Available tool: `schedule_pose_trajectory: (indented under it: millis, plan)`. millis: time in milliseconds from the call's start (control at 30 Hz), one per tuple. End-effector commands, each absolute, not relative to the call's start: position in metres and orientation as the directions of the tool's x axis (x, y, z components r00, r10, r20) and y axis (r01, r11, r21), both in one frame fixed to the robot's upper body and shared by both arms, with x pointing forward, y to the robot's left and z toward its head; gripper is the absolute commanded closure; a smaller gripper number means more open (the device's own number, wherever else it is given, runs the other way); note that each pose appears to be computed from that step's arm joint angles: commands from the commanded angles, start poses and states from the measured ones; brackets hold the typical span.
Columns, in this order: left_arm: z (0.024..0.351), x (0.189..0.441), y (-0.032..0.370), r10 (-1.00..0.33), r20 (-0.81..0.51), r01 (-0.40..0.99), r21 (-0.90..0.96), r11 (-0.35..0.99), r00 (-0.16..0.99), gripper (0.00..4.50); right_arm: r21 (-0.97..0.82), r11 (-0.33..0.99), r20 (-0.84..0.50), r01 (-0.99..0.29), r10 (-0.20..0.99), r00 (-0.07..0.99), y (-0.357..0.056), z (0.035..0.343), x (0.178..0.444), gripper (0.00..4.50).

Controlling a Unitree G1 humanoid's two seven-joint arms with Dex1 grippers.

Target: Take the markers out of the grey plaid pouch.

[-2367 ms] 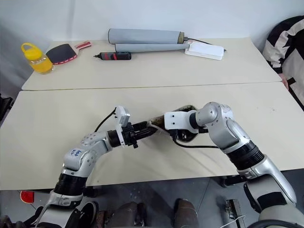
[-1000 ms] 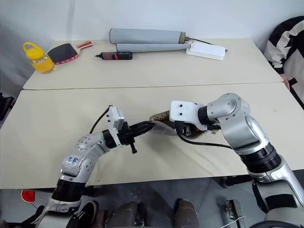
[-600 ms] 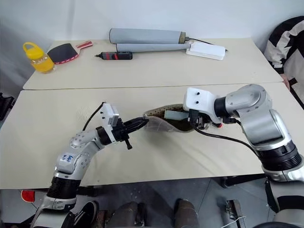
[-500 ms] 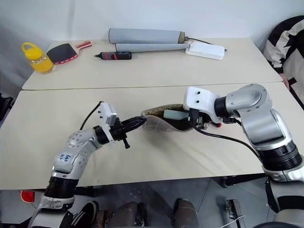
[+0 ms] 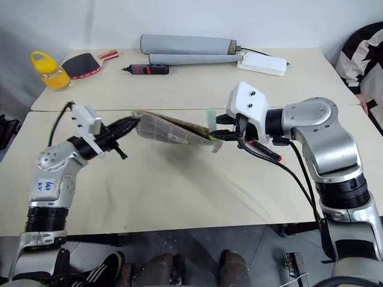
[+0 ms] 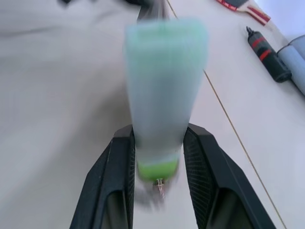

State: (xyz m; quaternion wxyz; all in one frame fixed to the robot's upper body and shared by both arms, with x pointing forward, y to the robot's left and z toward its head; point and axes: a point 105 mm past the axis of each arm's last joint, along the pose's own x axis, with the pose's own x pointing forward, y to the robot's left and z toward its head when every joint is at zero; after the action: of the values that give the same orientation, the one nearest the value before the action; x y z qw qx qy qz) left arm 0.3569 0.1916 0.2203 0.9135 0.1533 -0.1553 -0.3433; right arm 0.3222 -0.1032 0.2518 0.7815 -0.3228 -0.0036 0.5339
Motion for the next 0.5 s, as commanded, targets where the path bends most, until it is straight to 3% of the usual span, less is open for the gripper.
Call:
schedule_pose_trajectory:
  millis: [33,67,200,367,500]
  plan:
    - [0.239,0.356,0.235,-0.542,0.256,0.402,0.443,0.802,0.8,4.5,-0.52,0.317,-0.304,-0.793,0.799,0.519,-0.119,0.251,0.337,3.42]
    - [0.237,0.355,0.236,-0.538,0.252,0.398,0.445,0.802,0.804,4.5,-0.519,0.35,-0.267,-0.78,0.801,0.536,-0.119,0.254,0.342,3.42]
    - [0.233,0.35,0.227,-0.553,0.24,0.387,0.499,0.775,0.798,4.5,-0.561,0.31,-0.332,-0.767,0.765,0.552,-0.127,0.235,0.347,3.42]
    - [0.218,0.348,0.207,-0.593,0.222,0.466,0.433,0.771,0.774,4.5,-0.485,0.353,-0.137,-0.8,0.873,0.468,-0.1,0.269,0.338,3.42]
    - [0.217,0.352,0.208,-0.574,0.216,0.446,0.44,0.779,0.79,4.5,-0.417,0.372,-0.046,-0.829,0.902,0.428,-0.092,0.286,0.331,3.42]
